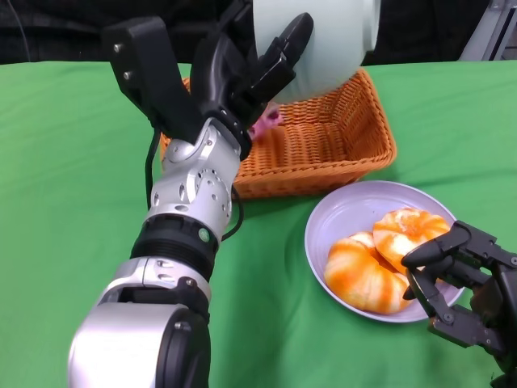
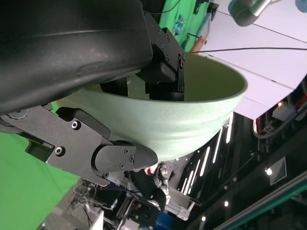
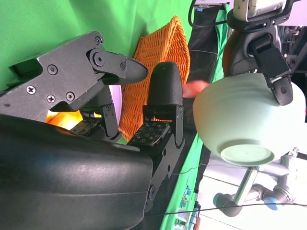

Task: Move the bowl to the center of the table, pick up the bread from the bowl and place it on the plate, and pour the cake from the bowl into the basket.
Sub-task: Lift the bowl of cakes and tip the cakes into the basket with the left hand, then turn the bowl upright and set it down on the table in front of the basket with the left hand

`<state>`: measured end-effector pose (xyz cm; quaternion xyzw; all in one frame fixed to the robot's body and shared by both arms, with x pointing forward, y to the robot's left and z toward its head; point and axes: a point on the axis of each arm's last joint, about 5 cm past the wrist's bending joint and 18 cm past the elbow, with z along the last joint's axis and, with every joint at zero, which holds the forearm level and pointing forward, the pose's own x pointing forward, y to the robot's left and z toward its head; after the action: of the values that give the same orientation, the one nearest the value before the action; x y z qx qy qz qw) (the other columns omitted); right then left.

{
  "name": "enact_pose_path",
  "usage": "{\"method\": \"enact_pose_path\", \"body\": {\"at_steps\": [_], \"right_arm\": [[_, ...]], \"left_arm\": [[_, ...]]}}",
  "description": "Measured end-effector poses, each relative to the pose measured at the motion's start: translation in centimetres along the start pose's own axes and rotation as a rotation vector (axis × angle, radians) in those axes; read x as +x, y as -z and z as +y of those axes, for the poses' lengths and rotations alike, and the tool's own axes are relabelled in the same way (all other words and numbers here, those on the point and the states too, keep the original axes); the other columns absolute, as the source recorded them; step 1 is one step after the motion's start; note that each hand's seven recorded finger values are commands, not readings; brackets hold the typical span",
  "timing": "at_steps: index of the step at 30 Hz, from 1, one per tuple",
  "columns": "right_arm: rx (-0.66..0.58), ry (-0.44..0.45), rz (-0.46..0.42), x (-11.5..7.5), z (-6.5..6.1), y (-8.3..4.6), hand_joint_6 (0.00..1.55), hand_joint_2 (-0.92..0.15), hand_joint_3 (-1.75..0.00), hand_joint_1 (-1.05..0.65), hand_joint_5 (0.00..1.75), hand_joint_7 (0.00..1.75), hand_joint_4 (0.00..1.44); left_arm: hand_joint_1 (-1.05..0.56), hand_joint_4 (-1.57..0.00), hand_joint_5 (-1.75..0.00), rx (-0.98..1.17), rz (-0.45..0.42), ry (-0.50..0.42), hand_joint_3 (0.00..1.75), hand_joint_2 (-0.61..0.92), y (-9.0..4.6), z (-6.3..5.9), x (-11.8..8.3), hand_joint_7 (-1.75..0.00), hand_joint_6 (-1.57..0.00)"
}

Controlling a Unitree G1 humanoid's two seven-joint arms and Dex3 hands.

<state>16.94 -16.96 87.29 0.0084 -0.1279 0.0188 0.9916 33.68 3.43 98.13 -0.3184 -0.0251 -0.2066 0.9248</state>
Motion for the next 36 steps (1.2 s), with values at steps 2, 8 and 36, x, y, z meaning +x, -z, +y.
{"method": "enact_pose_path", "body": {"at_steps": [2, 8, 36], "right_arm": [[0.000, 0.000, 0.000, 0.00, 0.00, 0.00, 0.73, -0.62, -0.71, -0.18, 1.46, 1.15, 0.77], [0.000, 0.001, 0.000, 0.00, -0.01, 0.00, 0.74, -0.62, -0.70, -0.18, 1.46, 1.15, 0.77], [-0.002, 0.000, 0.000, -0.01, -0.06, 0.00, 0.75, -0.62, -0.71, -0.17, 1.46, 1.13, 0.77]], "left_arm": [[-0.21, -0.76, -1.75, -0.004, 0.010, -0.001, 0.60, 0.84, 0.05, 0.01, -0.01, -1.75, -0.52], [-0.23, -0.77, -1.75, -0.042, 0.059, -0.005, 0.53, 0.91, 0.14, -0.01, 0.00, -1.70, -0.54], [-0.19, -0.75, -1.75, -0.297, 0.182, -0.016, 0.56, 0.92, 0.09, 0.40, -0.16, -1.67, -0.58]]}}
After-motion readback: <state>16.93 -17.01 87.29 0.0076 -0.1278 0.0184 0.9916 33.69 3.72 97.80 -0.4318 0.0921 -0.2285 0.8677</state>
